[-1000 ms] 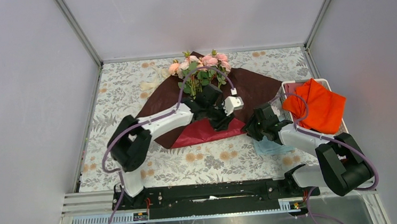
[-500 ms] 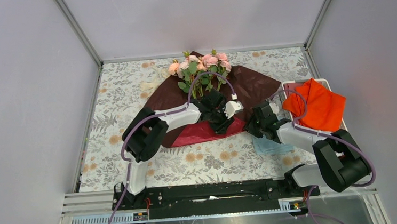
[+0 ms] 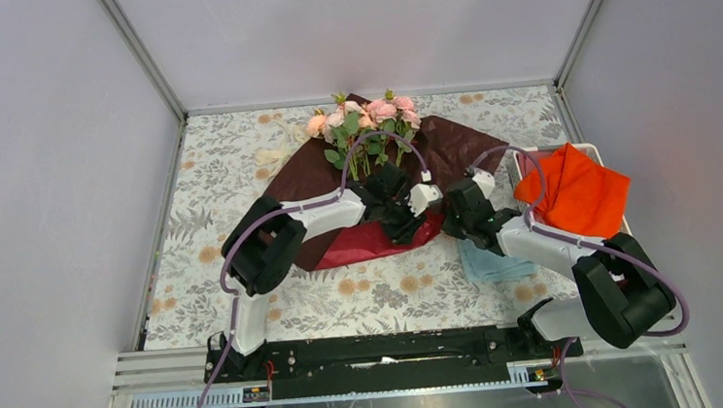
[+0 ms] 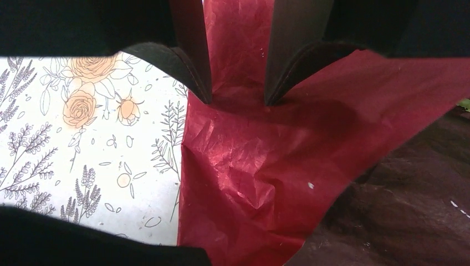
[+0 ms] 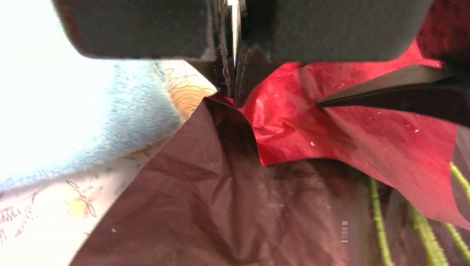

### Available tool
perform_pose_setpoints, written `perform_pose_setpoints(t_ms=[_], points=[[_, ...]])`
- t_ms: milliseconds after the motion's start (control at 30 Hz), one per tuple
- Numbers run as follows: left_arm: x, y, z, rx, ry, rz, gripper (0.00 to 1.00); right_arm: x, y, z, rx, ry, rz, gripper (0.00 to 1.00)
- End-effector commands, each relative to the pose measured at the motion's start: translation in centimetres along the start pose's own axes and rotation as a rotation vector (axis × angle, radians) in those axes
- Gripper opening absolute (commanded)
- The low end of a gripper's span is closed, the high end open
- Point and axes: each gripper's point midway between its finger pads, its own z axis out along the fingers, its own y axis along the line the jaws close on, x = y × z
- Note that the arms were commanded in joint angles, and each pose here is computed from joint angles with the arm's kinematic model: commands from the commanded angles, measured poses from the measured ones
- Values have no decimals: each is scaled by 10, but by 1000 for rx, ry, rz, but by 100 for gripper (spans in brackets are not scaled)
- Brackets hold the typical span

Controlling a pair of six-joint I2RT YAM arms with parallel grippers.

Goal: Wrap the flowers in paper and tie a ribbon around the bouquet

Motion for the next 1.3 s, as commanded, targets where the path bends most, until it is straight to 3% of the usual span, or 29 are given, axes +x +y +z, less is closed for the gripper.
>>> perform_pose_setpoints(t_ms=[0, 267, 433, 767, 900, 1067, 1167, 1267], points=[[11, -2, 4, 15, 7, -12, 47, -25, 29, -10, -37, -98, -118, 2], [21, 1, 8, 17, 24, -52, 47, 18, 34, 4, -144, 10, 80, 25], [22, 2, 5, 7, 26, -40, 47, 21, 35, 9, -147, 18, 127, 44], [22, 5, 6, -4, 28, -30, 47, 17, 26, 12, -108, -25, 210, 54], [21, 5, 5, -4, 26, -22, 47, 5, 22, 15, -81, -87, 184, 48], [15, 10, -3, -3, 19, -33, 48, -12, 21, 16, -48, -150, 74, 14], [-11, 13, -30, 27, -41, -53, 51, -18, 20, 16, -31, -165, -26, 3], [-36, 15, -74, 70, -118, -77, 58, -19, 24, 15, -18, -161, -116, 0]])
